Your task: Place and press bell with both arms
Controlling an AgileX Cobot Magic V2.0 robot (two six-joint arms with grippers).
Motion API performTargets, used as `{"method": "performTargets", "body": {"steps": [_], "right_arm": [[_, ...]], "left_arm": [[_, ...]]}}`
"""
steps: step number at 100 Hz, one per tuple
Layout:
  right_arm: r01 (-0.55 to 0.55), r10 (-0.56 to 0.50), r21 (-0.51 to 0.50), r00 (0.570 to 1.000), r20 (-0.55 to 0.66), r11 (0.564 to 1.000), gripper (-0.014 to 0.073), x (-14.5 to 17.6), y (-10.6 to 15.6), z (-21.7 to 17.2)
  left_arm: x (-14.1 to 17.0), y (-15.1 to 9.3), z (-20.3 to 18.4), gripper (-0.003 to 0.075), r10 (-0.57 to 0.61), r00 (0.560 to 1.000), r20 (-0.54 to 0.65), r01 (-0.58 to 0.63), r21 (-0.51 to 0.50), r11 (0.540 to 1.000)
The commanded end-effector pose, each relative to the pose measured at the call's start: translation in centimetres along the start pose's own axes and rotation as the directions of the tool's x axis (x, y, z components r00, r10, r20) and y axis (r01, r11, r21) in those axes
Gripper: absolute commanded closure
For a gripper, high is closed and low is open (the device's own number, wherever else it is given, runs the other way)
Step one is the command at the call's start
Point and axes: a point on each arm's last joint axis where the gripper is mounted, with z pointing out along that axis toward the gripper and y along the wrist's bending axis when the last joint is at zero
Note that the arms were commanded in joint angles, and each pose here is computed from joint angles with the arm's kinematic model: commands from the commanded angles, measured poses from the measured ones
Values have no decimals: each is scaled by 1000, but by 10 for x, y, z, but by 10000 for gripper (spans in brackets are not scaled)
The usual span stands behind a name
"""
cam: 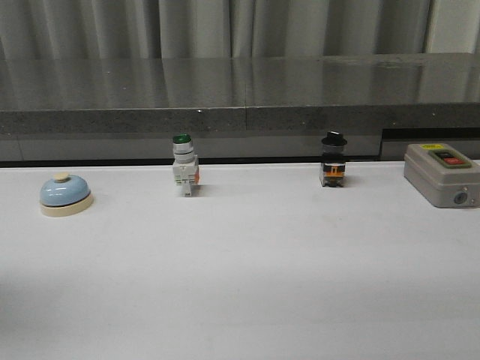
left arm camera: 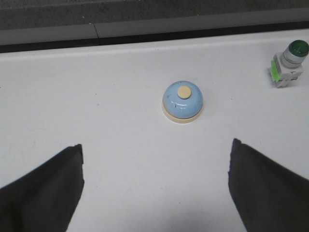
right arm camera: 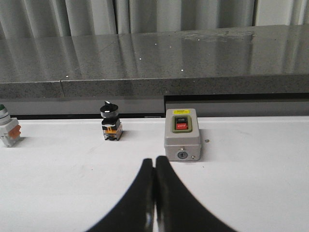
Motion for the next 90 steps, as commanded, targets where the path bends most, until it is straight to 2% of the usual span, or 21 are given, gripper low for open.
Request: {"method": "performTargets", "body": {"steps": [1, 27, 56, 90], "right_arm": [[2, -2, -3, 994, 111, 1000, 655, -13, 1, -2], [2, -2, -3, 994, 111, 1000, 655, -13, 1, -2], [2, -2, -3, 994, 111, 1000, 655, -13, 1, -2], [2, -2, -3, 994, 111, 1000, 655, -13, 1, -2]], "left_arm": [[-19, 0, -4, 120, -19, 994, 108, 18, 9, 1000], [-46, -9, 39, 117, -25, 999, 42, 24, 40, 999], [-73, -35, 119, 117, 40, 997, -64, -35, 74, 997], [-66, -43, 188, 118, 52, 982, -182, -39, 73, 997]]}}
